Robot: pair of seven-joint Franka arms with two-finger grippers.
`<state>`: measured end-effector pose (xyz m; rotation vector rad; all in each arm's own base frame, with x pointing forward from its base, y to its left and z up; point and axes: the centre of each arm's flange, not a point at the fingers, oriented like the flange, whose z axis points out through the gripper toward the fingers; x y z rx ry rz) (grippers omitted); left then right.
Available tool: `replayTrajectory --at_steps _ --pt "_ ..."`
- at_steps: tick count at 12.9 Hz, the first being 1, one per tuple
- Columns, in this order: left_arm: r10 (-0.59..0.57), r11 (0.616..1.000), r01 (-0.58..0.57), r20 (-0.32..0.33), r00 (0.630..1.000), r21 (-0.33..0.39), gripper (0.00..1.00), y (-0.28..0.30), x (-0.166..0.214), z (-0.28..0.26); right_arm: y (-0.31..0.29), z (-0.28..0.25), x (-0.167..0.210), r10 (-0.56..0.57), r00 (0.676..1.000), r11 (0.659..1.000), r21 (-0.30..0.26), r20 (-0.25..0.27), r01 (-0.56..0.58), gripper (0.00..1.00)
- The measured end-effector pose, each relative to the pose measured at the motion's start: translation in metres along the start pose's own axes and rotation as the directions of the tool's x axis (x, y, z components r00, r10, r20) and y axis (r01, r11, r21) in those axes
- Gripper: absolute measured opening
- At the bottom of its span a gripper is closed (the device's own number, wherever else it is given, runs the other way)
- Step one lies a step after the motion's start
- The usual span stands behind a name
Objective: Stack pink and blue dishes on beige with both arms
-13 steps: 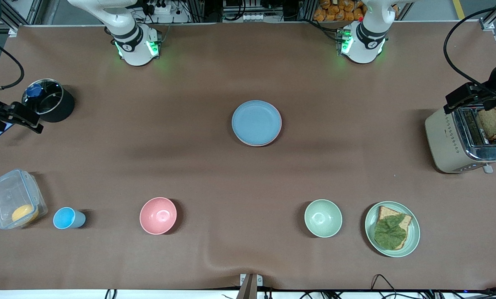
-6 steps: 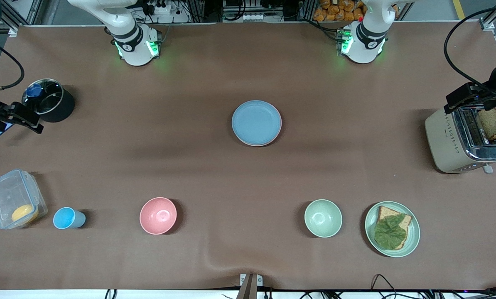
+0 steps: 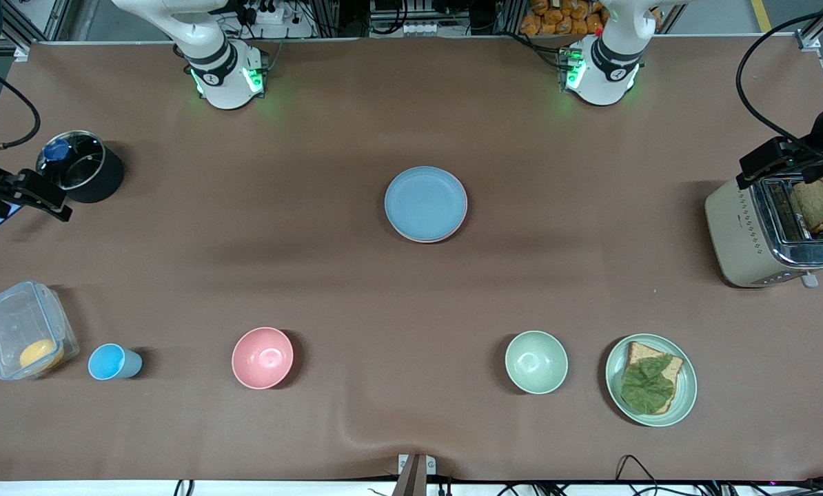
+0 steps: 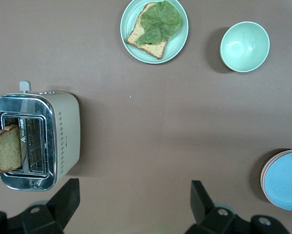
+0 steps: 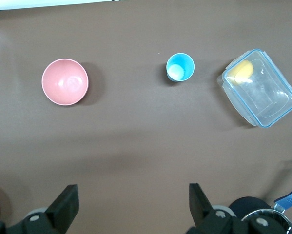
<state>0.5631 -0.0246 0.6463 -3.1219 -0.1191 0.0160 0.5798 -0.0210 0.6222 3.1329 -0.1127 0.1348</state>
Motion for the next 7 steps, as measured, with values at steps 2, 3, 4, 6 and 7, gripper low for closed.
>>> replayTrajectory --at_steps 2,3,4,6,7 --pt "0.004 1.000 -0.004 0.000 1.000 0.000 1.00 0.0023 -0.0003 0.0000 0.0000 0.0000 0.0000 0.000 1.000 1.000 0.000 0.000 0.000 1.00" --pt "0.007 1.000 -0.007 0.000 1.000 0.000 1.00 0.0036 -0.0005 -0.0001 0.0000 0.0000 0.0000 0.000 1.000 1.000 0.000 0.000 0.000 1.00" --pt "0.007 1.000 -0.007 0.000 1.000 0.000 1.00 0.0041 -0.0005 -0.0001 0.0000 0.0000 0.0000 0.000 1.000 1.000 0.000 0.000 0.000 1.00" --pt "0.005 1.000 -0.005 0.000 1.000 0.000 1.00 0.0029 -0.0004 -0.0001 0.0000 0.0000 0.0000 0.000 1.000 1.000 0.000 0.000 0.000 1.00" --pt "0.005 1.000 -0.005 0.000 1.000 0.000 1.00 0.0025 -0.0003 -0.0001 0.0000 0.0000 0.0000 0.000 1.000 1.000 0.000 0.000 0.000 1.00"
